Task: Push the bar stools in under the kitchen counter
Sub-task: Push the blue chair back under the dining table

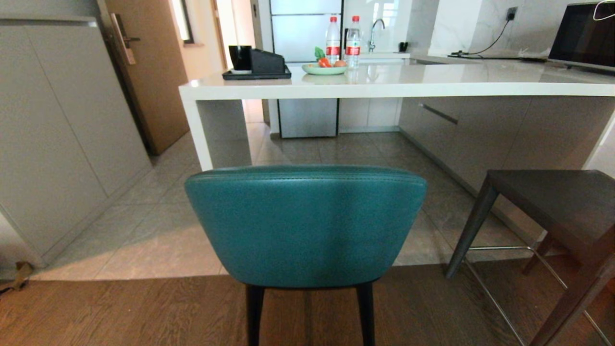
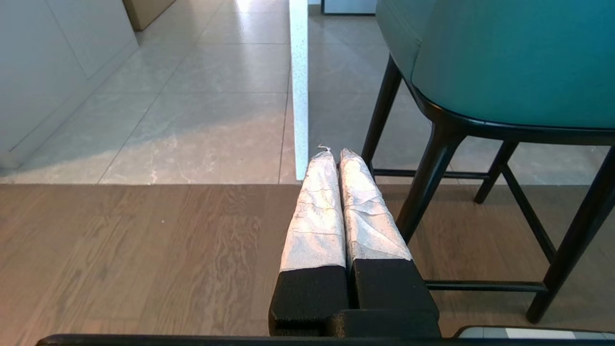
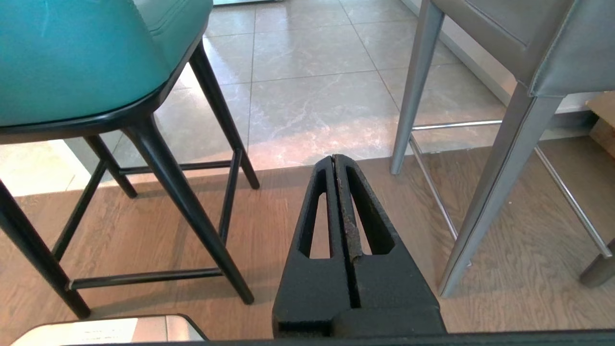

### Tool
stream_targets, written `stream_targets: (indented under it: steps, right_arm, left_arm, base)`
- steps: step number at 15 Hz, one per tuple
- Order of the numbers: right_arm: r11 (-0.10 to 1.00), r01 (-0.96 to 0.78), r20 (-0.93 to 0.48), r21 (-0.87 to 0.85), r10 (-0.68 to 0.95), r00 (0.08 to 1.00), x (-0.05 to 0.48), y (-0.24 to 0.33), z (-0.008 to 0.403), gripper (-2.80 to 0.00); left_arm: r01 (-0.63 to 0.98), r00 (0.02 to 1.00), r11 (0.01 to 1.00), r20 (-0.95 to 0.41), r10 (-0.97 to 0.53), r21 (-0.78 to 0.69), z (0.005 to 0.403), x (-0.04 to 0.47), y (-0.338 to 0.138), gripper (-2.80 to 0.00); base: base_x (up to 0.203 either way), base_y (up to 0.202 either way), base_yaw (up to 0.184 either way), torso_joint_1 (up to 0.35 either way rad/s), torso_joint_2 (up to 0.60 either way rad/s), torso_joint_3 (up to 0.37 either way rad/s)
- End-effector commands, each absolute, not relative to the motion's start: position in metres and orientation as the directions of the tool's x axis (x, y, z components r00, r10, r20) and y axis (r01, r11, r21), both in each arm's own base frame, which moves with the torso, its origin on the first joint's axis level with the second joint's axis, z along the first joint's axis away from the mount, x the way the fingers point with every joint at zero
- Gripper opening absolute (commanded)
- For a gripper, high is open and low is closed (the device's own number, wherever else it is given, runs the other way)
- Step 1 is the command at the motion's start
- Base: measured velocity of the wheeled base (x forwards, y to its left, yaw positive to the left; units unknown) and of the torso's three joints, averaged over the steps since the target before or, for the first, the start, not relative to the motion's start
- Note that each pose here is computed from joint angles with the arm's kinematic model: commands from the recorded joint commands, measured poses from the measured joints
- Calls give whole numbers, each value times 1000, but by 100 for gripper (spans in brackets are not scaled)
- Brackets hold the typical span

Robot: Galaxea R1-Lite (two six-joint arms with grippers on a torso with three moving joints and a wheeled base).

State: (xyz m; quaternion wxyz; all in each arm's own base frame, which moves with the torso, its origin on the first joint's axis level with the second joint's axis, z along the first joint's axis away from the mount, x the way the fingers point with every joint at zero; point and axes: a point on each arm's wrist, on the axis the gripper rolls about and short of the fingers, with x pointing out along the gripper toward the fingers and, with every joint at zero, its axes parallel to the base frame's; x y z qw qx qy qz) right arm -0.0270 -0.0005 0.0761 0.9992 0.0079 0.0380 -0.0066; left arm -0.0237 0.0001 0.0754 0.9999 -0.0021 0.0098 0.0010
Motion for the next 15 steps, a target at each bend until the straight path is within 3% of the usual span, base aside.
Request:
stream_targets:
  steps: [1,15]
  right_arm:
    - [1000,15,-78,19,-14,997,-27,-1,76,-280]
    - [1000,15,-78,18,-14,997,-27,-1,76,-280]
  left_arm:
    - [-3,1000,1000,-21,3,-5,76,-24,0,-280]
    - [-6,1000,1000,11,6,-12,76,-22,0,-280]
  base:
    - [0,0,0,0,0,0]
    - [0,0,0,0,0,0]
